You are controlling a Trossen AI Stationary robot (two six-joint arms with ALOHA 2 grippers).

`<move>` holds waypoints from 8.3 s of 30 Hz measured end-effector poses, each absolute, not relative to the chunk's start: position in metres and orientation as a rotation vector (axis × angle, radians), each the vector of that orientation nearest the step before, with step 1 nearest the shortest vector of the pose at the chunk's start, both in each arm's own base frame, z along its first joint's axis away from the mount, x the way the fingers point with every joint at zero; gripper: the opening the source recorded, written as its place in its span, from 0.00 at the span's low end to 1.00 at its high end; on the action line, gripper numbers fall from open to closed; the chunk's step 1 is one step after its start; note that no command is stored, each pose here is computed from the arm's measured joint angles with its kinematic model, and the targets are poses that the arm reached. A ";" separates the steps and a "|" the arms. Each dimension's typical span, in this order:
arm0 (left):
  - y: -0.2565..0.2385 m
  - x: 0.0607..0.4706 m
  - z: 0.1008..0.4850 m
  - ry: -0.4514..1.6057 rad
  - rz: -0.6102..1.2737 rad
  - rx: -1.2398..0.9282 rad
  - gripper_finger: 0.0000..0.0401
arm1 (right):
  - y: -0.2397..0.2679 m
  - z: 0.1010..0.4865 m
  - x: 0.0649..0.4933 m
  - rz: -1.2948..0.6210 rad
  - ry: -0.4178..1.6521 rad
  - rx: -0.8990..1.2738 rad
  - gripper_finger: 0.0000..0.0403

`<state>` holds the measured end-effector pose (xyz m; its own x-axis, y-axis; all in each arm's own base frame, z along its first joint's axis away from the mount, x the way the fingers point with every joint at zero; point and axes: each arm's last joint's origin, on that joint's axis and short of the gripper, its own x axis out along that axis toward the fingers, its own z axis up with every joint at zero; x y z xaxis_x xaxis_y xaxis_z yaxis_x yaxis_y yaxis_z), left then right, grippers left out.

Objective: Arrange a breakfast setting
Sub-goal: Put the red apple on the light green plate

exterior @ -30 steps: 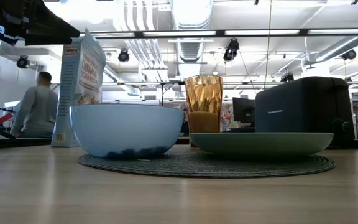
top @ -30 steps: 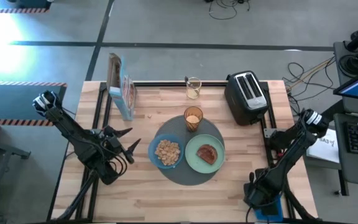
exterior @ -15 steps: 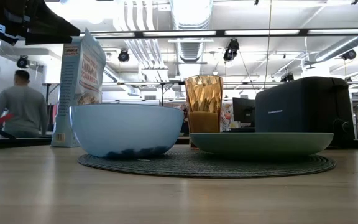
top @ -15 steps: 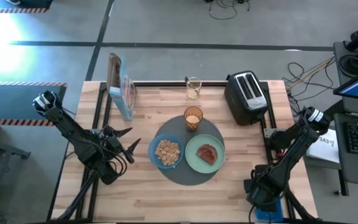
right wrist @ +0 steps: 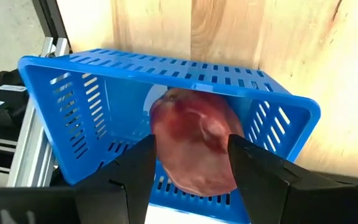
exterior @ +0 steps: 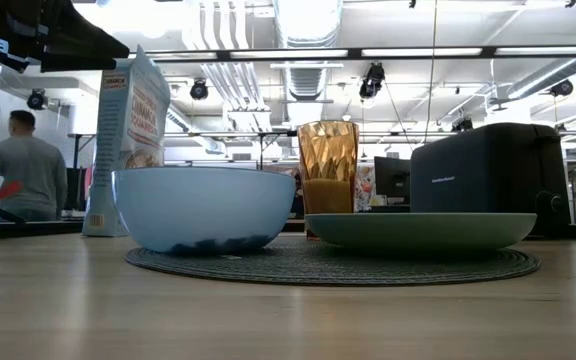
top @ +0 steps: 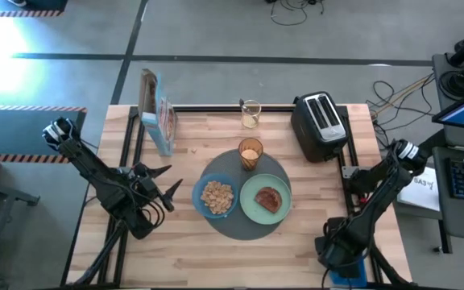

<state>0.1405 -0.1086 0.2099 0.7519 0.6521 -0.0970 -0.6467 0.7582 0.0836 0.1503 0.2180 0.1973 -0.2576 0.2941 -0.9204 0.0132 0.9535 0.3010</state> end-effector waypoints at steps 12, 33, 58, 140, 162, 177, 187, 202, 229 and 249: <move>-0.109 0.141 0.210 0.123 0.710 0.046 0.67 | 0.218 0.192 0.149 0.270 1.880 0.254 0.47; -0.110 0.141 0.210 0.116 0.708 0.029 0.67 | 0.224 0.192 0.154 0.116 1.835 0.432 0.47; -0.110 0.142 0.210 0.147 0.700 0.073 0.67 | 0.218 0.190 0.149 -0.294 1.879 0.628 0.58; -0.110 0.142 0.208 0.200 0.676 0.082 0.67 | 0.246 0.200 0.166 -0.220 1.882 1.068 0.81; -0.110 0.142 0.208 0.208 0.674 0.108 0.67 | 0.251 0.205 0.167 -0.177 1.964 1.159 0.81; -0.110 0.142 0.208 0.214 0.670 0.106 0.67 | 0.233 0.182 0.153 -0.533 2.053 0.937 0.81; -0.110 0.142 0.208 0.214 0.670 0.106 0.67 | 0.240 0.142 0.161 -0.466 2.050 0.745 0.81; -0.110 0.142 0.209 0.197 0.680 0.108 0.67 | 0.251 0.133 0.168 -0.312 2.107 0.674 0.80; -0.111 0.143 0.210 0.188 0.681 0.088 0.67 | 0.239 0.161 0.168 -0.473 1.806 0.749 0.08; -0.111 0.144 0.210 0.195 0.675 0.074 0.67 | 0.235 0.153 0.163 -0.542 1.853 0.757 0.20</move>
